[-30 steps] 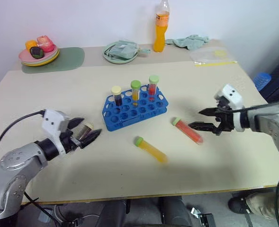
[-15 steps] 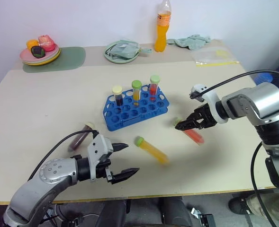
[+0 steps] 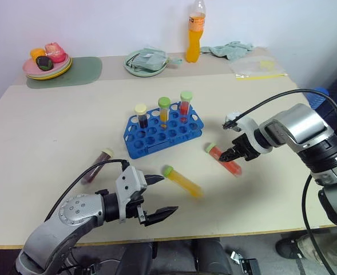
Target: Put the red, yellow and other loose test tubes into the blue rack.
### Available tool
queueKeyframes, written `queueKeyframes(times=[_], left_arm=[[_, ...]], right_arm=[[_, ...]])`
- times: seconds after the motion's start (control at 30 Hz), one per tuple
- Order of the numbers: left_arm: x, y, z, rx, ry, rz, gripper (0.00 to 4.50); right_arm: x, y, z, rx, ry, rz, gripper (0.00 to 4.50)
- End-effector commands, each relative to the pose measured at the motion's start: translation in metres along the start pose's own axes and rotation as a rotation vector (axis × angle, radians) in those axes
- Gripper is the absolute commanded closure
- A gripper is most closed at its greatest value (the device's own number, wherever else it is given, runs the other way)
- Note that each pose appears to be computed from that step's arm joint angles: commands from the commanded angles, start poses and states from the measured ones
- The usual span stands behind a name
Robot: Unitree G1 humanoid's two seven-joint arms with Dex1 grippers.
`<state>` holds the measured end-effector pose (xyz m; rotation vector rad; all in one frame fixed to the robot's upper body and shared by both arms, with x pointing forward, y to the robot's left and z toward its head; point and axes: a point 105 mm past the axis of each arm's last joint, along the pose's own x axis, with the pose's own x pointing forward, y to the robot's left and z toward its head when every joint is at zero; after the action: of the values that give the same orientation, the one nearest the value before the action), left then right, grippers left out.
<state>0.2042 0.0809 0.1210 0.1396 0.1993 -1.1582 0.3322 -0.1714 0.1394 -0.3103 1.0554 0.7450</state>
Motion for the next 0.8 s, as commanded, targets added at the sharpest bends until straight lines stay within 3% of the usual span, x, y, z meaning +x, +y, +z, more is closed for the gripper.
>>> queueKeyframes(times=[0.03,0.13,0.23,0.4,0.5,0.57,0.63,0.8], left_arm=[[-0.004,0.0,0.01,0.03,-0.029,0.016,0.0],[-0.009,0.01,0.014,0.0,-0.059,0.069,0.0],[-0.018,0.026,0.015,-0.02,-0.087,0.157,0.0],[-0.024,0.051,0.019,-0.025,-0.143,0.281,0.0],[-0.025,0.063,0.02,-0.031,-0.177,0.348,0.0],[-0.029,0.089,0.015,-0.054,-0.214,0.51,0.0],[-0.03,0.1,0.011,-0.074,-0.233,0.592,0.0],[-0.02,0.096,0.011,-0.07,-0.257,0.597,0.0]], right_arm=[[-0.02,0.0,0.014,-0.147,-0.105,-0.03,3.83],[-0.034,0.006,0.027,-0.393,-0.291,-0.045,3.83],[-0.058,0.027,0.041,-0.597,-0.673,0.001,3.83],[-0.068,0.038,0.057,-0.46,-1.065,-0.009,3.83],[-0.062,0.04,0.067,-0.409,-1.186,-0.086,3.83],[-0.047,0.021,0.087,-0.198,-1.31,-0.354,3.83],[-0.034,0.028,0.095,-0.137,-1.368,-0.453,3.83],[-0.023,0.041,0.107,-0.103,-1.426,-0.524,3.83]])
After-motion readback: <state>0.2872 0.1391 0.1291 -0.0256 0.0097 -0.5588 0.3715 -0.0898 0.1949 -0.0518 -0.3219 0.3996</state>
